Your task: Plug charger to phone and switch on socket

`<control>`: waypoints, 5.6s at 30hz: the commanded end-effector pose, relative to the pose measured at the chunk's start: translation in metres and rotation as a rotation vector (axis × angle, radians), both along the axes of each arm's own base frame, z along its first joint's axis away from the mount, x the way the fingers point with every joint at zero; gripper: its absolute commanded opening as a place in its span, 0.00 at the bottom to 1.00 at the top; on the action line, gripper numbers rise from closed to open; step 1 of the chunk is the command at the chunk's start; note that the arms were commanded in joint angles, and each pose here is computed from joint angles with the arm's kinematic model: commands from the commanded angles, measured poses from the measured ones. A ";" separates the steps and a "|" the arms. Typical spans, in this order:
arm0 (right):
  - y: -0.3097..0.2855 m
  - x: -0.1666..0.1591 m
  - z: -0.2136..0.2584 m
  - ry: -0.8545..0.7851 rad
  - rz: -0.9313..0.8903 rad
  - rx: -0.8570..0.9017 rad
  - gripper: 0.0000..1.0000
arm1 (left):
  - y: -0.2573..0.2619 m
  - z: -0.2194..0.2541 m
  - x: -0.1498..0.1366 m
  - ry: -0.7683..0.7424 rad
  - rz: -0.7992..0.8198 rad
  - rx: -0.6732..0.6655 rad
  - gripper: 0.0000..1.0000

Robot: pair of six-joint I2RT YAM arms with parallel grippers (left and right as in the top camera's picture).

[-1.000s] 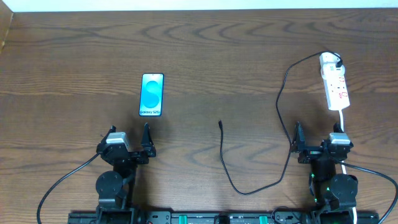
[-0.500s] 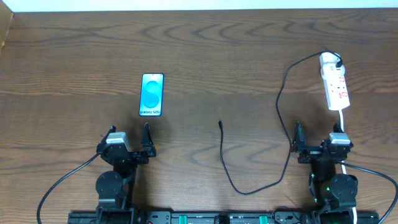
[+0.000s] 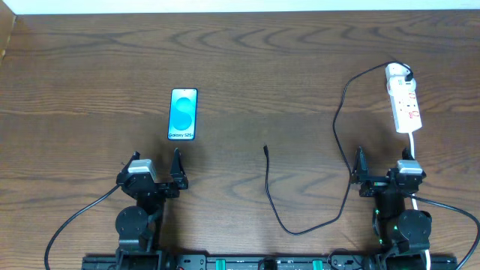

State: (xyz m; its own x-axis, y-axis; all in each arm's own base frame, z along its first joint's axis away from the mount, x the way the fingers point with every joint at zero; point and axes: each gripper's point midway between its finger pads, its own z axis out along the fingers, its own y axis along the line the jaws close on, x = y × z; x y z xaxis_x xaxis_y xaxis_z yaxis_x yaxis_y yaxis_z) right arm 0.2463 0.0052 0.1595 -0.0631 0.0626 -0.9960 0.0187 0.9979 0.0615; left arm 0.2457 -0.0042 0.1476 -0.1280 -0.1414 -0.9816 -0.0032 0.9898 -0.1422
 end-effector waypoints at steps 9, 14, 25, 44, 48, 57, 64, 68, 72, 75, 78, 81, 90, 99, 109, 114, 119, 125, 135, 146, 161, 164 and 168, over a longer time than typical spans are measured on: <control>0.000 0.000 0.000 -0.002 -0.001 0.008 0.99 | 0.003 -0.016 -0.001 0.048 0.017 0.009 0.96; 0.000 0.000 0.000 -0.001 -0.001 0.008 0.99 | 0.003 -0.016 -0.001 0.048 0.017 0.009 0.96; 0.000 0.000 0.000 -0.002 -0.001 0.008 0.99 | 0.003 -0.016 -0.001 0.048 0.017 0.009 0.96; 0.000 0.000 0.000 -0.001 -0.001 0.008 0.99 | 0.003 -0.016 -0.001 0.048 0.017 0.009 0.96; 0.000 0.000 0.000 -0.001 -0.001 0.008 0.99 | 0.003 -0.016 -0.001 0.048 0.017 0.009 0.96; 0.000 0.000 0.000 -0.001 -0.001 0.008 0.99 | 0.003 -0.016 -0.001 0.048 0.017 0.009 0.96; 0.000 0.000 0.000 -0.002 -0.001 0.008 0.99 | 0.003 -0.016 -0.001 0.048 0.017 0.009 0.96; 0.000 0.000 0.000 -0.002 -0.001 0.008 0.99 | 0.003 -0.016 -0.001 0.048 0.017 0.009 0.96; 0.000 0.000 0.000 -0.001 -0.001 0.008 0.99 | 0.005 -0.016 -0.001 0.048 0.024 0.010 0.96; 0.000 0.000 0.000 -0.002 -0.001 0.008 0.99 | 0.005 -0.016 -0.001 0.048 0.024 0.010 0.96; 0.000 0.000 0.000 -0.001 -0.001 0.008 0.99 | 0.005 -0.016 -0.001 0.048 0.024 0.010 0.96; 0.000 0.000 0.000 -0.001 -0.001 0.008 0.99 | 0.005 -0.016 -0.001 0.048 0.024 0.010 0.96; 0.000 0.000 0.000 -0.001 -0.001 0.008 0.99 | 0.004 -0.013 -0.001 0.038 0.018 0.009 0.96; 0.000 0.000 0.000 -0.002 -0.001 0.008 0.99 | -0.004 0.000 -0.002 0.019 -0.026 0.002 0.96; 0.000 0.000 0.000 -0.001 -0.001 0.008 0.99 | -0.004 0.047 -0.003 0.069 -0.031 0.045 0.96; 0.000 0.000 0.000 -0.001 -0.001 0.008 0.99 | -0.004 0.072 0.016 0.134 -0.034 0.055 0.96; 0.000 0.000 0.000 -0.001 -0.001 0.008 0.99 | -0.005 0.082 0.048 0.244 -0.038 0.055 0.96; 0.000 0.000 0.000 -0.001 -0.001 0.008 0.99 | -0.005 0.065 0.083 0.484 -0.044 0.054 0.96; 0.000 0.000 0.000 -0.002 -0.001 0.008 0.99 | -0.006 0.038 0.119 0.834 -0.052 0.052 0.96; 0.000 0.000 0.000 -0.001 -0.001 0.008 0.99 | -0.008 0.039 0.147 0.985 -0.063 0.049 0.96; 0.000 0.000 0.000 -0.001 -0.001 0.008 0.99 | -0.045 -0.023 0.158 1.161 -0.158 0.099 0.96; 0.000 0.000 0.000 -0.001 -0.001 0.008 0.99 | -0.044 -0.038 0.162 1.183 -0.153 0.097 0.96; 0.000 0.000 0.000 -0.002 -0.001 0.008 0.99 | -0.039 -0.057 0.169 1.208 -0.143 0.091 0.96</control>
State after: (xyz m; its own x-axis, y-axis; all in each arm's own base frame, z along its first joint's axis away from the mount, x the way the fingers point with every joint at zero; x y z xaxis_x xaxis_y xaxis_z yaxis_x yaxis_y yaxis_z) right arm 0.2463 0.0053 0.1595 -0.0632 0.0622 -0.9961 0.0179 0.9980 0.0611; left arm 0.4088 -0.0477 0.0986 -0.9720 0.0069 -0.2351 0.0209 0.9982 -0.0569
